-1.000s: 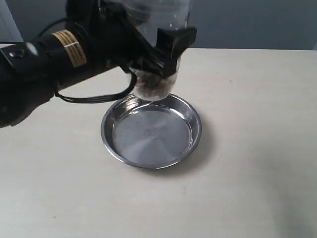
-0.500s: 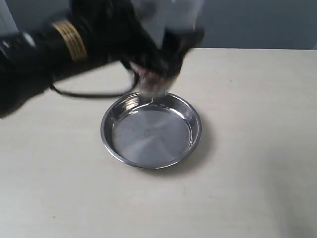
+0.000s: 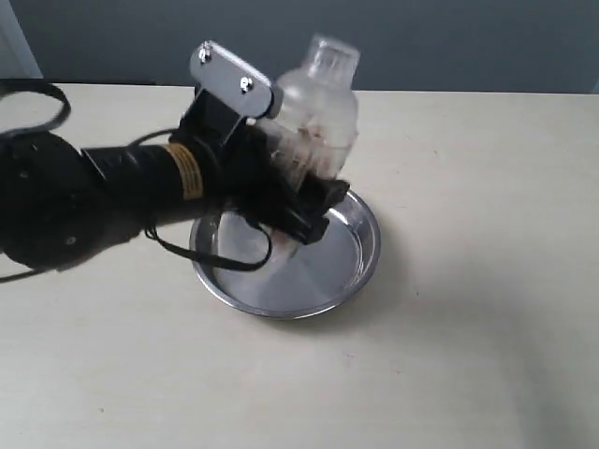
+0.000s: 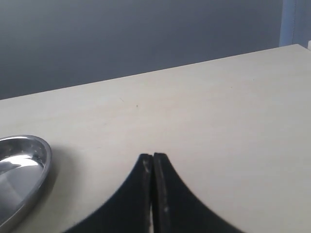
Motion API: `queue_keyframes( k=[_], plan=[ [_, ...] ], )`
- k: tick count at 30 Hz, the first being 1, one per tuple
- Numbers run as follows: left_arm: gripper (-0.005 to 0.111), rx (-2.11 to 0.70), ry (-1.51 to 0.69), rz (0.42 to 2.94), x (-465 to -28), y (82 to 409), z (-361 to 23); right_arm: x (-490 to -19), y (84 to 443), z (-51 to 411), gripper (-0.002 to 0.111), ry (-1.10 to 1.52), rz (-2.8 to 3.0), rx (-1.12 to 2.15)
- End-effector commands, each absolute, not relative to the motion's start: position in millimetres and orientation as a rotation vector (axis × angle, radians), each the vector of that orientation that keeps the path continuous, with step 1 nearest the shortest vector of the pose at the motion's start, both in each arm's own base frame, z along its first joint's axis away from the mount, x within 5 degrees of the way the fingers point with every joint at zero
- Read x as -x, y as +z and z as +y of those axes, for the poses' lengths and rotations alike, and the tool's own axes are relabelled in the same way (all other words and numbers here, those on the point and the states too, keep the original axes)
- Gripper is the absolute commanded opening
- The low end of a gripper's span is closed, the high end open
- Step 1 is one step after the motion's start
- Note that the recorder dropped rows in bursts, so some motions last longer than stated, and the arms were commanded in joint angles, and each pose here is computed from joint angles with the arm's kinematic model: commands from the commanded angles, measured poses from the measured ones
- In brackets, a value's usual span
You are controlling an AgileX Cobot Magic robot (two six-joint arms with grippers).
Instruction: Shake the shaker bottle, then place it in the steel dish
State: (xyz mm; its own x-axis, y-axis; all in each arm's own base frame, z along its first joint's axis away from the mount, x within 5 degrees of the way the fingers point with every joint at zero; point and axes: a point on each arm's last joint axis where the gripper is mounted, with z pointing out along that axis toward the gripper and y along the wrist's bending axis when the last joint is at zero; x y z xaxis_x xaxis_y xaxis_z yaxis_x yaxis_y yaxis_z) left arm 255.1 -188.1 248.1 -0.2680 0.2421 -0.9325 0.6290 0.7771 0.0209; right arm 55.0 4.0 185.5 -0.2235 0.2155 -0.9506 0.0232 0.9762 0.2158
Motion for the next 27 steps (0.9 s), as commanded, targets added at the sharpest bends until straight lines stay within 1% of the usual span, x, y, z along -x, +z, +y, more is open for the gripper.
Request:
queue_keyframes(
  k=[1,3,4,5,6,7,8,10,11,12,13,14,15,16,17,18,19,21,22,23,24,25,27],
  plan=[
    [0.000,-0.552,-0.515,1.644,-256,300,-191,-55,186,4,-0.001,0.173,1.781,-0.169],
    [0.000,-0.605,-0.455,1.889,-263,235,-194,-55,186,4,-0.001,0.173,1.781,-0.169],
    [0.000,-0.578,-0.464,1.951,-264,221,-194,-55,186,4,-0.001,0.173,1.781,-0.169],
    [0.000,-0.551,-0.496,1.969,-263,217,-197,-55,186,4,-0.001,0.173,1.781,-0.169],
    [0.000,-0.554,-0.524,1.908,-261,228,-201,-55,186,4,-0.001,0.173,1.781,-0.169],
    [0.000,-0.572,-0.546,1.813,-259,246,-204,-55,186,4,-0.001,0.173,1.781,-0.169],
    [0.000,-0.585,-0.583,1.630,-254,283,-206,-55,186,4,-0.001,0.173,1.781,-0.169],
    [0.000,-0.611,-0.577,1.406,-246,336,-203,-55,186,4,-0.001,0.173,1.781,-0.169],
    [0.000,-0.596,-0.551,1.396,-246,349,-197,-55,186,4,-0.001,0.173,1.781,-0.169],
    [0.000,-0.569,-0.546,1.479,-250,339,-195,-55,186,4,-0.001,0.173,1.781,-0.169],
    [0.000,-0.570,-0.531,1.590,-255,316,-196,-55,186,4,-0.001,0.173,1.781,-0.169],
    [0.000,-0.600,-0.501,1.761,-260,269,-199,-55,186,4,-0.001,0.173,1.781,-0.169],
    [0.000,-0.588,-0.491,1.873,-262,237,-198,-55,186,4,-0.001,0.173,1.781,-0.169],
    [0.000,-0.547,-0.496,1.967,-261,211,-196,-55,186,4,-0.001,0.175,1.780,-0.170],
    [0.000,-0.493,-0.526,2.019,-260,196,-197,-55,186,4,-0.001,0.175,1.780,-0.170],
    [0.000,-0.491,-0.548,2.004,-257,197,-199,-55,186,4,-0.001,0.175,1.780,-0.170],
    [0.000,-0.510,-0.574,1.927,-255,209,-202,-55,186,4,-0.001,0.175,1.780,-0.170],
    [0.000,-0.580,-0.625,1.626,-251,267,-207,-55,186,4,-0.001,0.175,1.780,-0.170],
    [0.000,-0.603,-0.597,1.473,-249,302,-202,-55,186,4,-0.001,0.175,1.780,-0.170],
    [0.000,-0.609,-0.535,1.396,-248,329,-195,-55,186,4,-0.001,0.175,1.780,-0.170],
    [0.000,-0.575,-0.518,1.406,-249,340,-189,-55,186,4,-0.001,0.175,1.780,-0.170],
    [0.000,-0.539,-0.506,1.486,-254,335,-184,-55,186,4,-0.001,0.175,1.780,-0.170],
    [0.000,-0.542,-0.474,1.665,-262,296,-182,-55,186,4,-0.001,0.175,1.780,-0.170]
  ],
)
